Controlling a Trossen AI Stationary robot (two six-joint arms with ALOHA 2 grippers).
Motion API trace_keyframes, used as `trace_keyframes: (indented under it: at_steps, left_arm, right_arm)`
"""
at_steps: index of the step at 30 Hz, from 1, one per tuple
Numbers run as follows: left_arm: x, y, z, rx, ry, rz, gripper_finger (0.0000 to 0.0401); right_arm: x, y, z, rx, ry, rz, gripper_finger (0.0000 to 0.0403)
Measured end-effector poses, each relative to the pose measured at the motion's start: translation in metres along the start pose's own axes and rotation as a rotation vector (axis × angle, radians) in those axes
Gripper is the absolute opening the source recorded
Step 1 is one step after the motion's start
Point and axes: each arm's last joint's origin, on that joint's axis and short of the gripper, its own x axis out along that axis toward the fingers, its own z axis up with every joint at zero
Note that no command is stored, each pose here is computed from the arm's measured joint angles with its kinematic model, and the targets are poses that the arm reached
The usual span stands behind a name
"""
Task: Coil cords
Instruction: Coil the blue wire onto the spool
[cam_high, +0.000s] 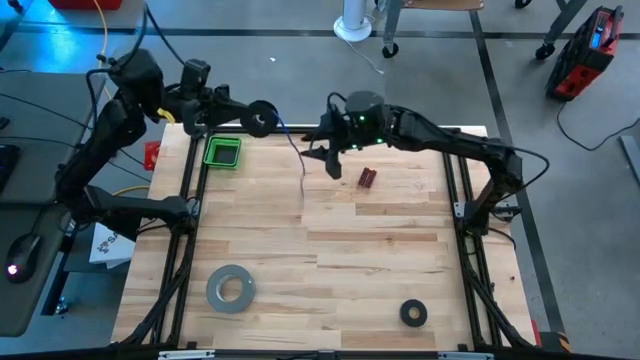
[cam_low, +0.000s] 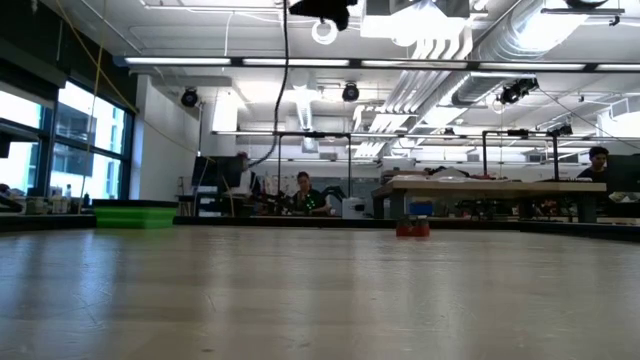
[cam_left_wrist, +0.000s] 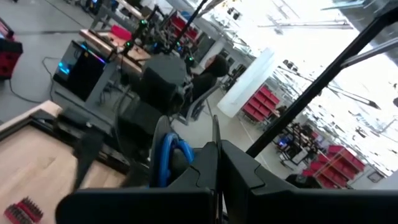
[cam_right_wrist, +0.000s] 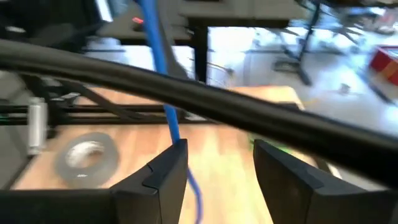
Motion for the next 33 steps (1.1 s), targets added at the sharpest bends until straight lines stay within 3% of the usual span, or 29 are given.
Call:
trace_keyframes:
  at_steps: [16,29,33]
  left_arm:
    - [0.004,0.005,0.004,-0.023,-0.011,0.016,0.0]
    - [0.005,0.007,0.006,-0.014,-0.018,0.018,0.0]
    - [0.005,0.007,0.006,-0.011,-0.021,0.017,0.0]
  right_arm:
    - [0.019,0.005,0.004,0.027,-0.116,0.17,0.0176]
    - [0.023,-0.009,-0.005,0.033,-0.078,0.125,0.0176]
    - [0.023,-0.01,-0.005,0.03,-0.075,0.123,0.0155]
